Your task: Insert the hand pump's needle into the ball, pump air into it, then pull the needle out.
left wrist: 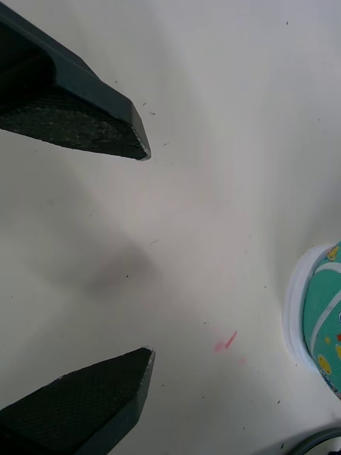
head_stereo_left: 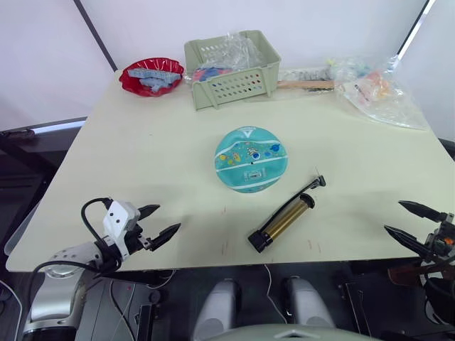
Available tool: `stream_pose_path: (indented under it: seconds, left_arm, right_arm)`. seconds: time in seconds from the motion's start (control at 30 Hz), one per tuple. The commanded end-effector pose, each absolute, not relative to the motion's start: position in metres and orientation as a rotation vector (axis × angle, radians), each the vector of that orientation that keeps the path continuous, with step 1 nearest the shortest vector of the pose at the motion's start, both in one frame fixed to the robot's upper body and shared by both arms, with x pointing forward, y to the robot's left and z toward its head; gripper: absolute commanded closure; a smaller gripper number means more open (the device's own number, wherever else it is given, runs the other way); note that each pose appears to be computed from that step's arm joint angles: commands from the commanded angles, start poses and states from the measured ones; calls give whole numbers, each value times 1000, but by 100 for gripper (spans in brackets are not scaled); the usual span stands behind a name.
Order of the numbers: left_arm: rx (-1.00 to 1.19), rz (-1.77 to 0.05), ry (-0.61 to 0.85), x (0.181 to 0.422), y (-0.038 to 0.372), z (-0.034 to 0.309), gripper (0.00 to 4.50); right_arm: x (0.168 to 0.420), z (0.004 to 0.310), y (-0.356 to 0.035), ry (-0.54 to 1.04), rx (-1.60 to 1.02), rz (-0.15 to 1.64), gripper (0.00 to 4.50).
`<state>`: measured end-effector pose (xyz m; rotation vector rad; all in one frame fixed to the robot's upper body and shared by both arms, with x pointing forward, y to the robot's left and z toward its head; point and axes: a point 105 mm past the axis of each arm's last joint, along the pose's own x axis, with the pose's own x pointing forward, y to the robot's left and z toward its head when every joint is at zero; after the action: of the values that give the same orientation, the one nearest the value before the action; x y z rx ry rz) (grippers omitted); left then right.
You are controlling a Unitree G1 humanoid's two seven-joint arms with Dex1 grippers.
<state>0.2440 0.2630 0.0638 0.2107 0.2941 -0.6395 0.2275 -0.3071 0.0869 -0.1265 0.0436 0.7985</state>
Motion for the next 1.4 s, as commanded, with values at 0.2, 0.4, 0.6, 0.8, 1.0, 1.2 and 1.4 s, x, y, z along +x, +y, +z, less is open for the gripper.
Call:
stream_pose_path:
  seconds: [0.2,0.4,0.6,0.8,1.0,1.2,1.4]
  left_arm:
    - [227,-630,253,248,260,75,0]
    - [237,-631,253,247,259,76,0]
    - [309,-716,244,247,245,77,0]
    - [344,-815,232,257,220,84,0]
    - [340,-1009,207,254,173,90,0]
    - [331,-1094,184,269,133,92,0]
    - [284,-1134,176,276,106,94,0]
  right_arm:
    - [235,99,-302,-15,-153,815,5]
    - [236,98,-304,-20,-153,814,5]
    - [233,102,-294,-24,-142,899,5]
    - [231,113,-279,-38,-140,998,5]
    - [228,121,-269,-56,-152,1049,5]
    - [220,131,-258,-79,-173,1081,5]
    - [213,139,-246,-98,-179,1091,5]
